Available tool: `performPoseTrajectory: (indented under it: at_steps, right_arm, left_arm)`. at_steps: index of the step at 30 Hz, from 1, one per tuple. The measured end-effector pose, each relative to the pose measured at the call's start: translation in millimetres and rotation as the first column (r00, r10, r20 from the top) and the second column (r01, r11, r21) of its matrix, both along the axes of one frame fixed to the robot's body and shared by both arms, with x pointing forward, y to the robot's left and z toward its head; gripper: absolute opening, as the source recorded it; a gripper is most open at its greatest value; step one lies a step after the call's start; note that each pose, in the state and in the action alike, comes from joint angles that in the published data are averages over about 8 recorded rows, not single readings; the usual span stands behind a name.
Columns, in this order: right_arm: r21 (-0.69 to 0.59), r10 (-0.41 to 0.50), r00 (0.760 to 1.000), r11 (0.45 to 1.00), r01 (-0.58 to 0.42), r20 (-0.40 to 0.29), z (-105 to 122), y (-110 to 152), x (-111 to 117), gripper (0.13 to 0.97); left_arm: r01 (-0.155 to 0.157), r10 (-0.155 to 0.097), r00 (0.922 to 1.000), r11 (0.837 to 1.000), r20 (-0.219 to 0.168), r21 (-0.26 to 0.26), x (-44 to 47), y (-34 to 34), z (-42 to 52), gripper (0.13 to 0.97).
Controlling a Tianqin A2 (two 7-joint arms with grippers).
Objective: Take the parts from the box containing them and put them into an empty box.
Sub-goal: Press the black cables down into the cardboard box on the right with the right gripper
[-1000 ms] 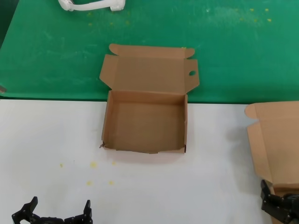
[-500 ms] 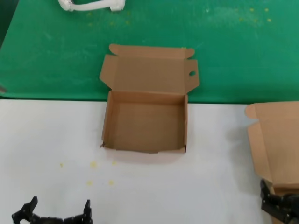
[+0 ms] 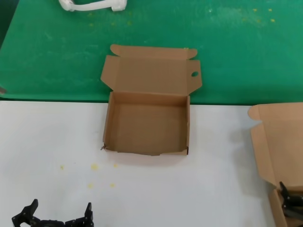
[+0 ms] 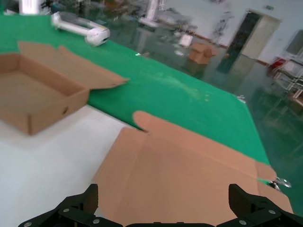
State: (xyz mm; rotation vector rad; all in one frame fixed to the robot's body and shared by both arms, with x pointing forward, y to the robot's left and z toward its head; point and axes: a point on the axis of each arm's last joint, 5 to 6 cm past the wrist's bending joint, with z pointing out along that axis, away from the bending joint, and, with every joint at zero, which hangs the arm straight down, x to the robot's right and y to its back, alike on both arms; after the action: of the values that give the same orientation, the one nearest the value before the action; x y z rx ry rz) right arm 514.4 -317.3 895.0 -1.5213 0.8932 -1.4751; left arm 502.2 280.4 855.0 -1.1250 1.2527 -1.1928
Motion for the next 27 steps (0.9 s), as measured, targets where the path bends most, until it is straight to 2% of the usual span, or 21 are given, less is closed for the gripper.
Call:
performPoseTrajectory:
  at_steps: [6, 12, 20, 27]
  right_arm:
    - [-0.151, -0.016, 0.998, 0.989, 0.007, -0.057, 19, -27, -7, 0.966]
    - [-0.322, -0.022, 0.992, 0.947, -0.019, -0.126, 29, -49, -14, 0.966]
    - [-0.542, -0.013, 0.981, 0.835, -0.095, -0.193, 37, -71, -17, 0.966]
    - [-0.696, 0.002, 0.972, 0.698, -0.171, -0.237, 39, -83, -16, 0.966]
  left_arm:
    - [0.000, 0.000, 1.0000, 1.000, 0.000, 0.000, 0.0, 0.0, 0.0, 0.966]
    - [0.000, 0.000, 1.0000, 1.000, 0.000, 0.000, 0.0, 0.0, 0.0, 0.966]
    - [0.000, 0.000, 1.0000, 1.000, 0.000, 0.000, 0.0, 0.0, 0.0, 0.966]
    - [0.000, 0.000, 1.0000, 1.000, 0.000, 0.000, 0.0, 0.0, 0.0, 0.966]
